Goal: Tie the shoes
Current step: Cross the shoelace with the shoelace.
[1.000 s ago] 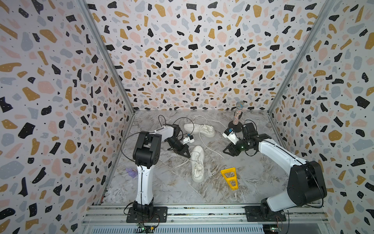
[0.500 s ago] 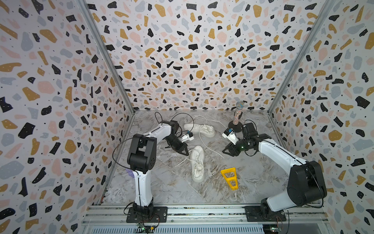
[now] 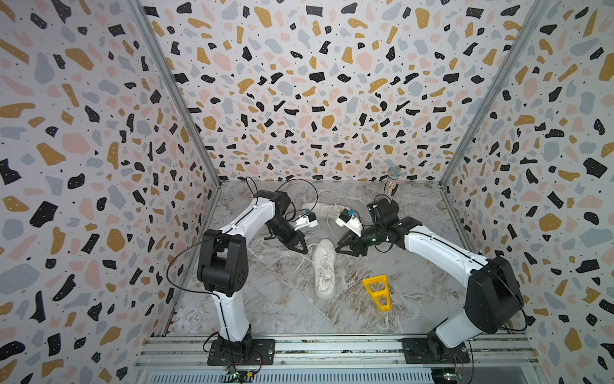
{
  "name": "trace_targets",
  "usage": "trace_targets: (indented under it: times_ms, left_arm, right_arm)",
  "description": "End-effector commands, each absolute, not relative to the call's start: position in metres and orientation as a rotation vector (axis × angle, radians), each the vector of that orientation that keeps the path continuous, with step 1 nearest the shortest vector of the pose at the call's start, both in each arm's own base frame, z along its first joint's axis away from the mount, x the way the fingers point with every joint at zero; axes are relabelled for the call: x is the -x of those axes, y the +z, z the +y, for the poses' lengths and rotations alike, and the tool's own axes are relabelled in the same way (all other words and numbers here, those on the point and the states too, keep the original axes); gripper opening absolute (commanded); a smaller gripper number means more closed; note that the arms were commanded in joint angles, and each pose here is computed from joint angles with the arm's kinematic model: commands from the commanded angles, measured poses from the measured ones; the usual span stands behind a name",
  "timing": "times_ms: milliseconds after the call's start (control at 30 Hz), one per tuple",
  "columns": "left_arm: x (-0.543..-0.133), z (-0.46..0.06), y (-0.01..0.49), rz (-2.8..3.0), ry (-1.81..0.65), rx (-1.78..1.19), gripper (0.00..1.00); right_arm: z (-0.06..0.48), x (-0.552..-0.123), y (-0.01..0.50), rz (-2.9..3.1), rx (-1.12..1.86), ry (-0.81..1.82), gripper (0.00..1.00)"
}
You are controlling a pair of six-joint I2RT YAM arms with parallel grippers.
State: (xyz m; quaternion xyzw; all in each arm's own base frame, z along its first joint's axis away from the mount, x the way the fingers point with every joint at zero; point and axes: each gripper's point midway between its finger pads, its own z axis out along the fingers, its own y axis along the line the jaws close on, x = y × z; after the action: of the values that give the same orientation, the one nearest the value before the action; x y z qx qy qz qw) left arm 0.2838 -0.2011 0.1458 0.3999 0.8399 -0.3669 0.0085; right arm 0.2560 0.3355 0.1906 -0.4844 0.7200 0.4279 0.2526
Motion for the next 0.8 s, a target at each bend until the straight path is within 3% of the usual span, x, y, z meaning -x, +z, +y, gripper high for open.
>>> trace_targets:
  times_ms: [0, 433, 767]
  left_arm:
    - [-0.274, -0.206, 0.177, 2.565, -1.229, -1.252, 0.0]
    - [-0.271, -0.212, 0.19, 2.542, -1.306, -1.222, 0.0]
    - [-0.272, -0.216, 0.193, 2.539, -1.349, -1.187, 0.0]
  right_arm:
    - [0.357, -0.251, 0.189, 1.875, 1.34, 1.173, 0.35]
    - [0.382, -0.267, 0.153, 1.713, 1.422, 0.913, 0.25]
    - [0.4, -0.269, 0.14, 1.632, 1.401, 0.949, 0.27]
